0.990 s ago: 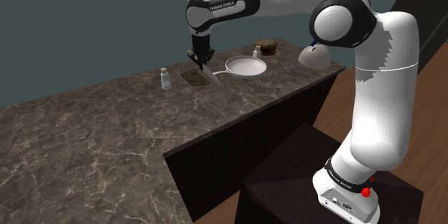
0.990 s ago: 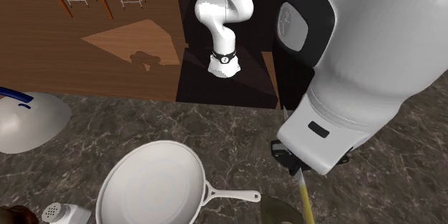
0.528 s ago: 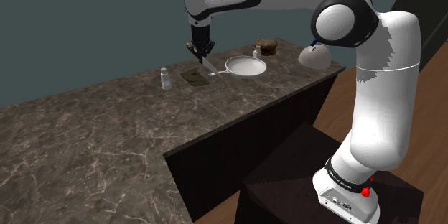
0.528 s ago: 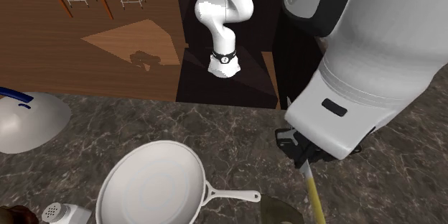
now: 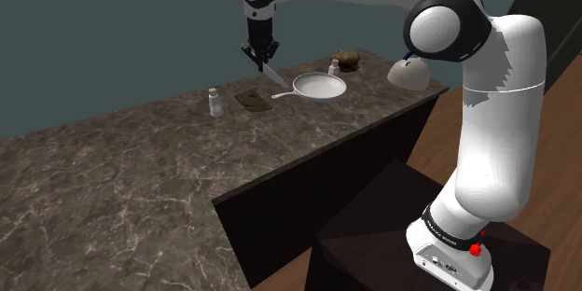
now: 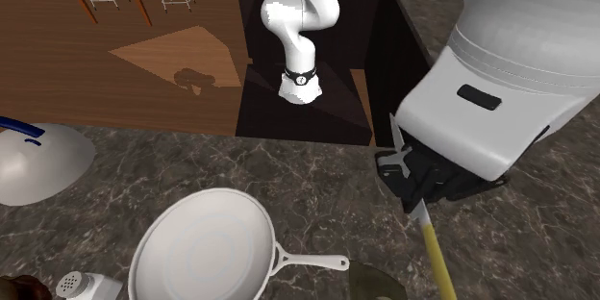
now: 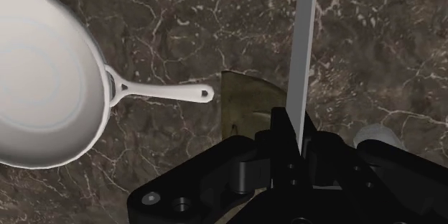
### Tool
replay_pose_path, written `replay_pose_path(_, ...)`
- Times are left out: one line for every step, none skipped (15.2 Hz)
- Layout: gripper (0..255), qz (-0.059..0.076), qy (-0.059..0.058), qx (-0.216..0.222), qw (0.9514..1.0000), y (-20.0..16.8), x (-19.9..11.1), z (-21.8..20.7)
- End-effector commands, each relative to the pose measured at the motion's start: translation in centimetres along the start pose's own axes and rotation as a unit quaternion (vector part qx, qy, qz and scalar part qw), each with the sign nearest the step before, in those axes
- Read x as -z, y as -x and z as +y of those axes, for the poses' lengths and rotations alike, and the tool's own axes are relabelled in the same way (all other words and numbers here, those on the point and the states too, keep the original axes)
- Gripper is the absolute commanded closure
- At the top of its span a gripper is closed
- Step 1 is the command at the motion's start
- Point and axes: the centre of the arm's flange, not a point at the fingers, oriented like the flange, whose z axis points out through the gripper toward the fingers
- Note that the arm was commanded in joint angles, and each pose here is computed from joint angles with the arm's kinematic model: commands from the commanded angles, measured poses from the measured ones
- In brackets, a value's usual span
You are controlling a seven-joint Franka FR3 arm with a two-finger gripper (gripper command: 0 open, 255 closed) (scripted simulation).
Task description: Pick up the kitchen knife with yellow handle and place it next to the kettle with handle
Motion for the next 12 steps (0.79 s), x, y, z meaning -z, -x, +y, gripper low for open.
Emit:
replay_pose_path(255,0.0,0.0,0.0,1.0,0.0,1.1,-0.1)
replay_pose_path(255,0.0,0.0,0.0,1.0,0.0,1.6,-0.1)
replay_pose_path(255,0.0,0.0,0.0,1.0,0.0,2.1,-0.1)
replay_pose_path(255,0.0,0.0,0.0,1.0,0.0,2.7,-0.1)
replay_pose_path(255,0.0,0.0,0.0,1.0,0.0,3.2,-0.1)
replay_pose_path(255,0.0,0.0,0.0,1.0,-0.1,3.7,-0.1)
replay_pose_path(255,0.0,0.0,0.0,1.0,-0.1,4.3,-0.1)
replay_pose_path(255,0.0,0.0,0.0,1.0,-0.1,4.8,-0.1)
replay_pose_path(255,0.0,0.0,0.0,1.0,-0.1,5.3,-0.1)
replay_pose_path(255,0.0,0.0,0.0,1.0,-0.1,5.8,-0.1)
replay_pose_path(255,0.0,0.0,0.0,1.0,-0.1,6.1,-0.1)
replay_pose_path(255,0.0,0.0,0.0,1.0,0.3,6.1,1.2)
